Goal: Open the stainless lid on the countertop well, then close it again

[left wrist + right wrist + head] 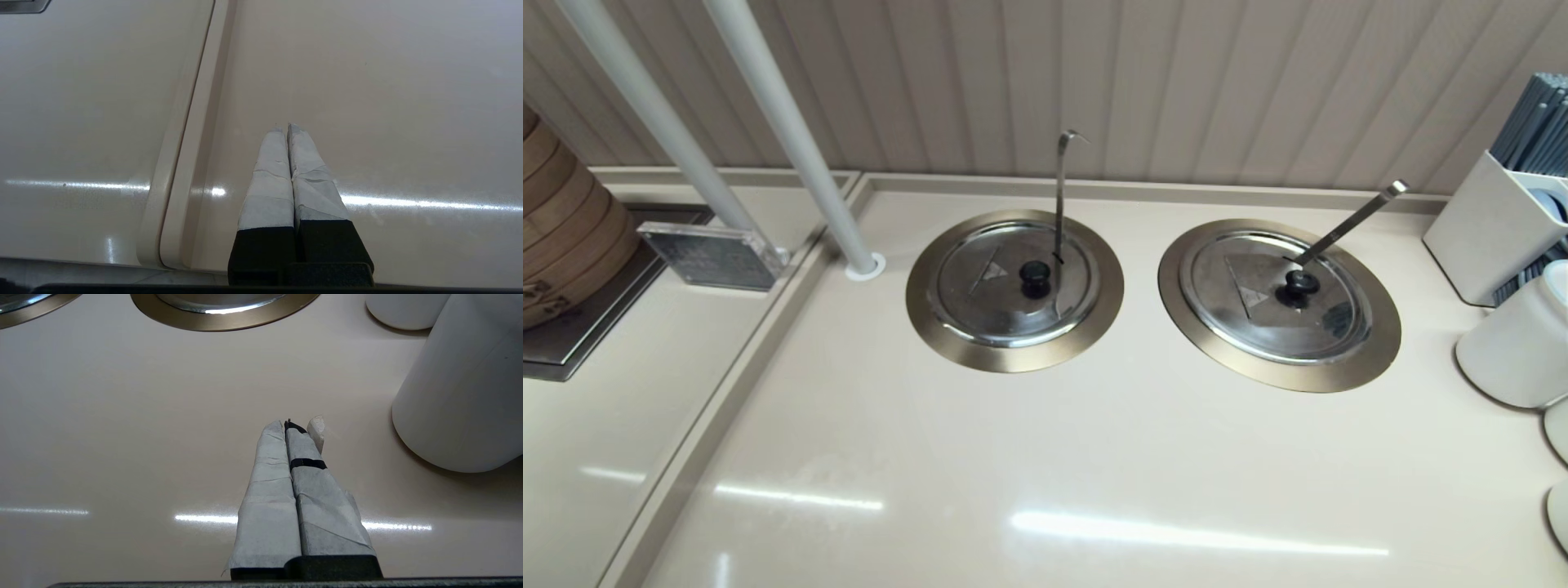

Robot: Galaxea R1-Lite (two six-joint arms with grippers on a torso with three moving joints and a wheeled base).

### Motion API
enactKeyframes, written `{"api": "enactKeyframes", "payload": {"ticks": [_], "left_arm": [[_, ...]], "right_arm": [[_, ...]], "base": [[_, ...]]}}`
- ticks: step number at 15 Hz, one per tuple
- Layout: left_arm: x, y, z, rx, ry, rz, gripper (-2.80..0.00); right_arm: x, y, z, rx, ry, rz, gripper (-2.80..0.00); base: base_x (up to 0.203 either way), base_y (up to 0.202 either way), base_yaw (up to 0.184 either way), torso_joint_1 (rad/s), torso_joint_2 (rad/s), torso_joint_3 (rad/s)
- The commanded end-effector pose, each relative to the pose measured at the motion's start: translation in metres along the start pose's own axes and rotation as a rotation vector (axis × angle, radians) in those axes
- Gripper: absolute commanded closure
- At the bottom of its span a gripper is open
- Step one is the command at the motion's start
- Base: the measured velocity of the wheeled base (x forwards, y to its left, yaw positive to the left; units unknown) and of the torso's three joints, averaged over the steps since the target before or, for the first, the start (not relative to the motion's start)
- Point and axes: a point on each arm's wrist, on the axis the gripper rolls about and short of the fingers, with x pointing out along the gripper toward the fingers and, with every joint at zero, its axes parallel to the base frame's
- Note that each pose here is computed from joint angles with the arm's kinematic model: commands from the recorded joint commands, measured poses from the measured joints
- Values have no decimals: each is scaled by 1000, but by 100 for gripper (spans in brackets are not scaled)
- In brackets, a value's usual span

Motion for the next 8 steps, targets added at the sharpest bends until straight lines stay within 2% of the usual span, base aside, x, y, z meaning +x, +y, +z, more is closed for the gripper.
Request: {"api": "enactKeyframes", "payload": {"ticks": [1,8], "left_arm": [[0,0,0,0,3,0,0],[0,0,0,-2,3,0,0]], "right_arm": [[0,0,-1,0,4,0,0],[0,0,-1,0,4,0,0]], "base": [[0,0,0,0,0,0],[0,0,0,0,0,0]]}}
